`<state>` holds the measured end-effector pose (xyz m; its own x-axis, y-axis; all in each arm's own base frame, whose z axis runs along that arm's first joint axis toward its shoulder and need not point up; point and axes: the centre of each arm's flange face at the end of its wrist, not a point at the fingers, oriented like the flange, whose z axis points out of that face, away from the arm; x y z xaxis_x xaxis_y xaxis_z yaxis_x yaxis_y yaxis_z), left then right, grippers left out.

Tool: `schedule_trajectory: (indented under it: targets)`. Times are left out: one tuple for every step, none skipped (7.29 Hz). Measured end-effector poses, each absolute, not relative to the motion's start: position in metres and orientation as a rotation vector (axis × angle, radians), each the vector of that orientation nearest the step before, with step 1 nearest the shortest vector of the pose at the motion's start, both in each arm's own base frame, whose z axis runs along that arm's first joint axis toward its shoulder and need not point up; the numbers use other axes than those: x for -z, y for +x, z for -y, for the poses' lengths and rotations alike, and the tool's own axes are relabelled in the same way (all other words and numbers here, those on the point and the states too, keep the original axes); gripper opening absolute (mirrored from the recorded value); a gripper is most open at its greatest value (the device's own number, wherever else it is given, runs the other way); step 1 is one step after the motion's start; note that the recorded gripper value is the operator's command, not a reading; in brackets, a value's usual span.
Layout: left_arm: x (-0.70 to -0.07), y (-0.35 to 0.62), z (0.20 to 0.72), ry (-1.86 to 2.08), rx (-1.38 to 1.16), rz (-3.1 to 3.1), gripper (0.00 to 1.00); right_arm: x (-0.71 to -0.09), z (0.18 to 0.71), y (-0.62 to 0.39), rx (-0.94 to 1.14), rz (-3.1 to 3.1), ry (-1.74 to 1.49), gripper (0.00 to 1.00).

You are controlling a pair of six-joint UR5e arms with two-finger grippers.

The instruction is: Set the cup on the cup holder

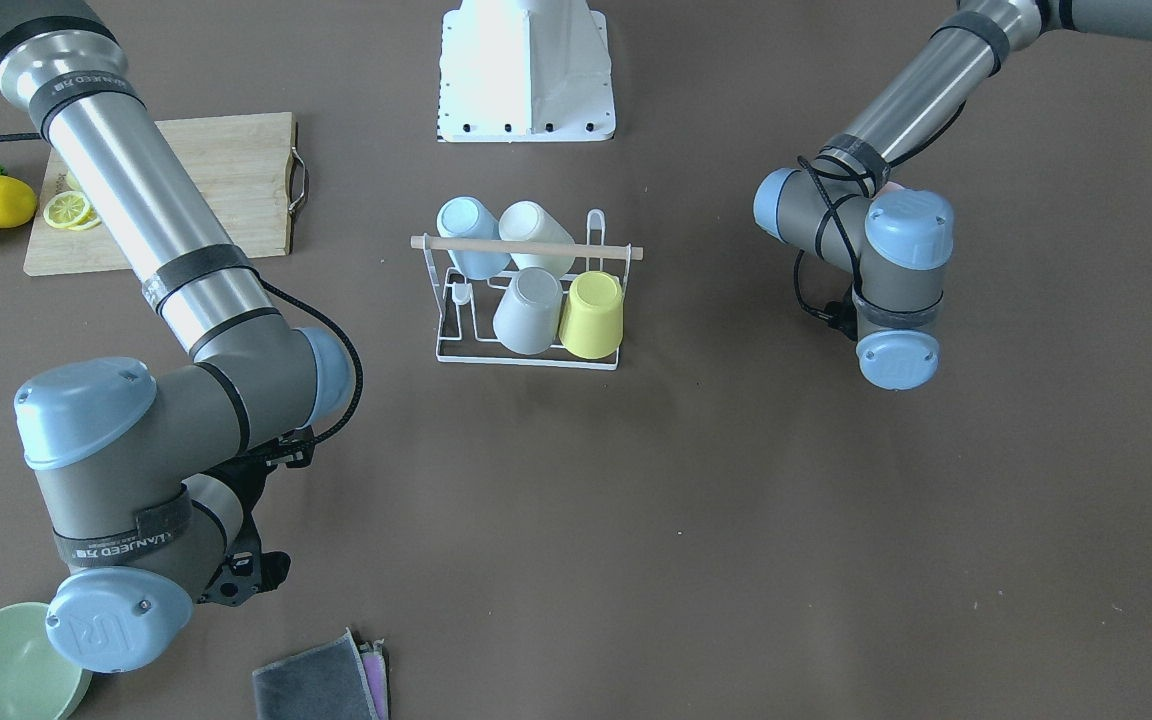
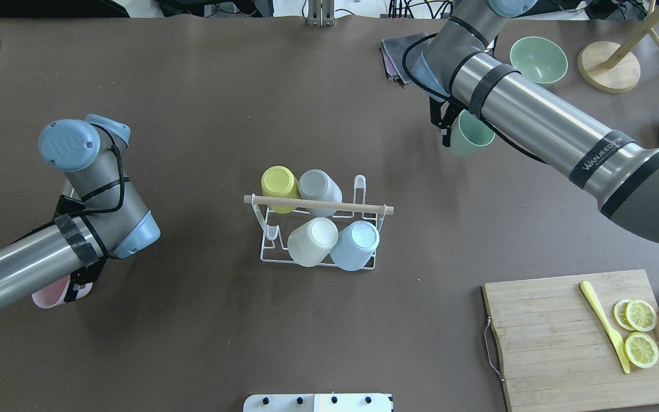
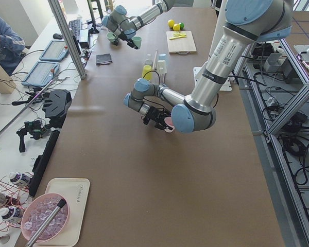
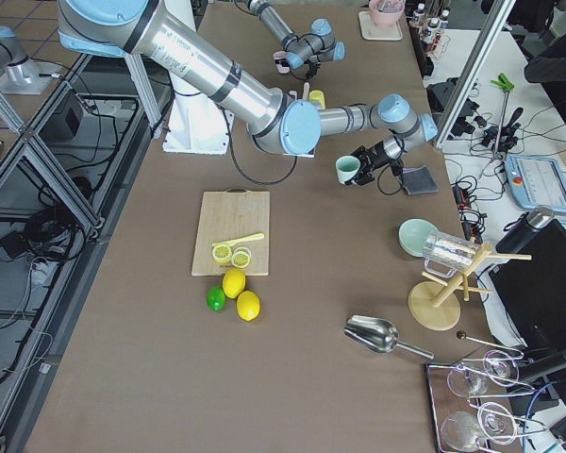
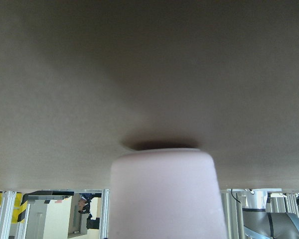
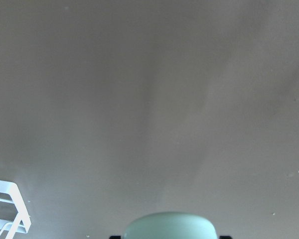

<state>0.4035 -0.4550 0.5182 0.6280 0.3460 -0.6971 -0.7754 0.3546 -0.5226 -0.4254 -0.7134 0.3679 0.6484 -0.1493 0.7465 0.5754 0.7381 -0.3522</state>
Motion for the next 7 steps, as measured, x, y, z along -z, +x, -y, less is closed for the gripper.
schedule_trajectory:
  targets:
    - [-0.497,0.390,0.453,-0.855,-0.780,-0.568,0.41,-0.353,0.717,-0.424,0.471,0.785,-0.551,0.00]
    - [-0.473,0.373,0.450,-0.723,-0.777,-0.610,0.36,-0.341,0.719,-0.424,0.494,0.807,-0.482,0.00]
    - [-0.454,0.356,0.440,-0.575,-0.780,-0.641,0.47,-0.331,0.723,-0.419,0.505,0.828,-0.398,0.00]
    - [-0.439,0.340,0.427,-0.426,-0.798,-0.673,0.42,-0.326,0.731,-0.407,0.511,0.852,-0.307,0.00]
    - [-0.427,0.327,0.416,-0.293,-0.827,-0.712,0.42,-0.323,0.739,-0.393,0.521,0.864,-0.230,0.00]
    - [-0.416,0.315,0.407,-0.167,-0.844,-0.754,0.41,-0.313,0.743,-0.382,0.537,0.856,-0.161,0.00]
    - [-0.402,0.305,0.399,-0.038,-0.836,-0.804,0.38,-0.301,0.740,-0.371,0.555,0.843,-0.093,0.00]
